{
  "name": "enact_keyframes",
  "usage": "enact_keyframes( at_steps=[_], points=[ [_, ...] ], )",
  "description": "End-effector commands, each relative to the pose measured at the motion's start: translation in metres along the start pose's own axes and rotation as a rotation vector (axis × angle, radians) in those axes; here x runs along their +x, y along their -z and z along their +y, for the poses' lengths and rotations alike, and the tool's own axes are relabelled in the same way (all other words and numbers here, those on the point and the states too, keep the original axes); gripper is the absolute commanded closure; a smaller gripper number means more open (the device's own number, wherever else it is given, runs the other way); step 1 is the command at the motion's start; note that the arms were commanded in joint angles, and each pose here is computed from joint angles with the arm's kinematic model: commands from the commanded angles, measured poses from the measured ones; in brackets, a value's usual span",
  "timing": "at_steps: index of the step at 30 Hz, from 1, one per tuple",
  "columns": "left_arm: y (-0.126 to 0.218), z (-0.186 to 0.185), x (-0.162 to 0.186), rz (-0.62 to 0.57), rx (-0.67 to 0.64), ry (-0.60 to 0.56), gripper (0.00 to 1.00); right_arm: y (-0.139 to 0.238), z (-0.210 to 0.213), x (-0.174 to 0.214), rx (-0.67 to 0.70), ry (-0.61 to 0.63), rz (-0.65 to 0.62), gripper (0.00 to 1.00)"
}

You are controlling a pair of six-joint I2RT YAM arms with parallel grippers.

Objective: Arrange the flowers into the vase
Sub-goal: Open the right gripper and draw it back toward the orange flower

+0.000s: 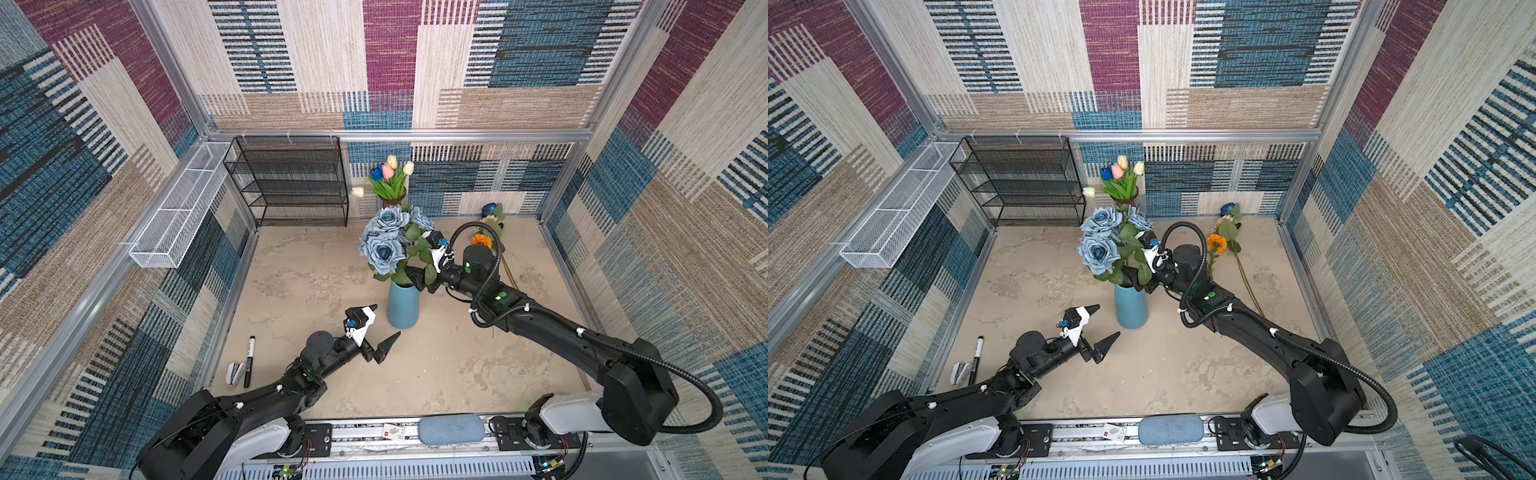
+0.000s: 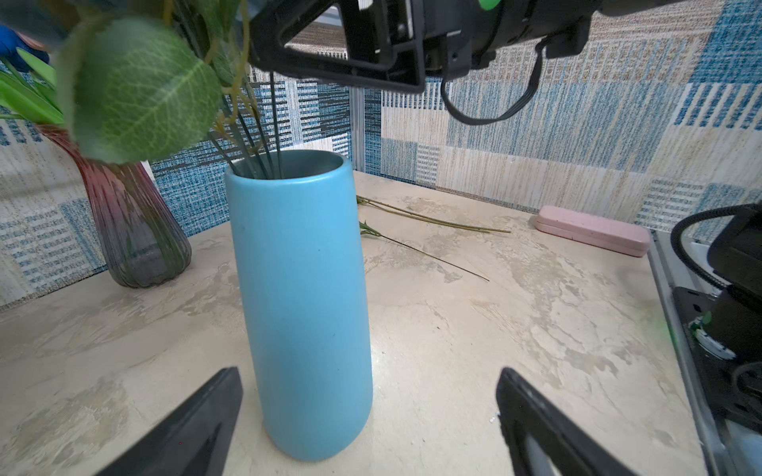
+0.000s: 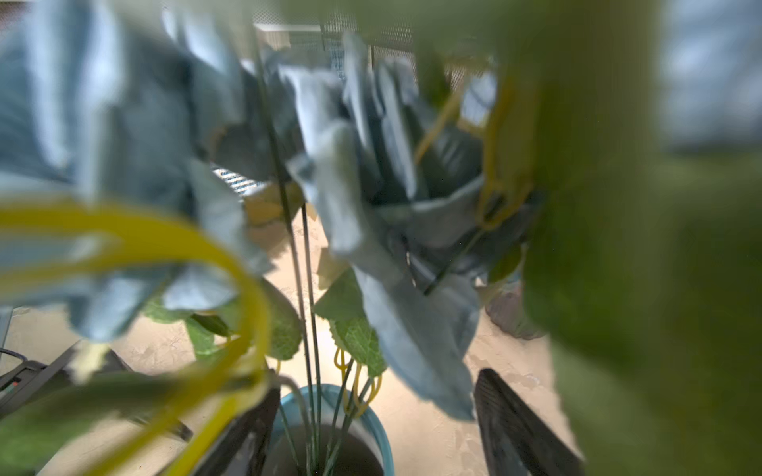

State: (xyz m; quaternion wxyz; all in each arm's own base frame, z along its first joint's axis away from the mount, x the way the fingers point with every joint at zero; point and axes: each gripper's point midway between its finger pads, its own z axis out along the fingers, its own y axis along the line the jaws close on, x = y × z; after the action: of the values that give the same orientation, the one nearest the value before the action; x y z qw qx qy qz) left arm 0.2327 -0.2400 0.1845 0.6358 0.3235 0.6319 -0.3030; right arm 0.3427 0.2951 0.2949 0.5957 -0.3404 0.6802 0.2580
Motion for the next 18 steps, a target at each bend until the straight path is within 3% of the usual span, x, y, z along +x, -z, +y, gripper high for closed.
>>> enact_keyframes(
  at_steps=[1, 7, 18],
  points=[
    [0.002, 0.001, -0.008, -0.028, -0.010, -0.032, 0.01, 0.009, -0.011, -0.007, 0.072, 0.032, 0.002, 0.19],
    [0.002, 0.002, -0.007, -0.023, -0.017, -0.037, 0.01, 0.018, -0.035, -0.001, 0.217, 0.077, 0.058, 0.18],
    [0.006, 0.002, -0.012, -0.034, -0.020, -0.044, 0.01, 0.054, -0.057, -0.052, 0.337, 0.144, -0.094, 0.16]
  ],
)
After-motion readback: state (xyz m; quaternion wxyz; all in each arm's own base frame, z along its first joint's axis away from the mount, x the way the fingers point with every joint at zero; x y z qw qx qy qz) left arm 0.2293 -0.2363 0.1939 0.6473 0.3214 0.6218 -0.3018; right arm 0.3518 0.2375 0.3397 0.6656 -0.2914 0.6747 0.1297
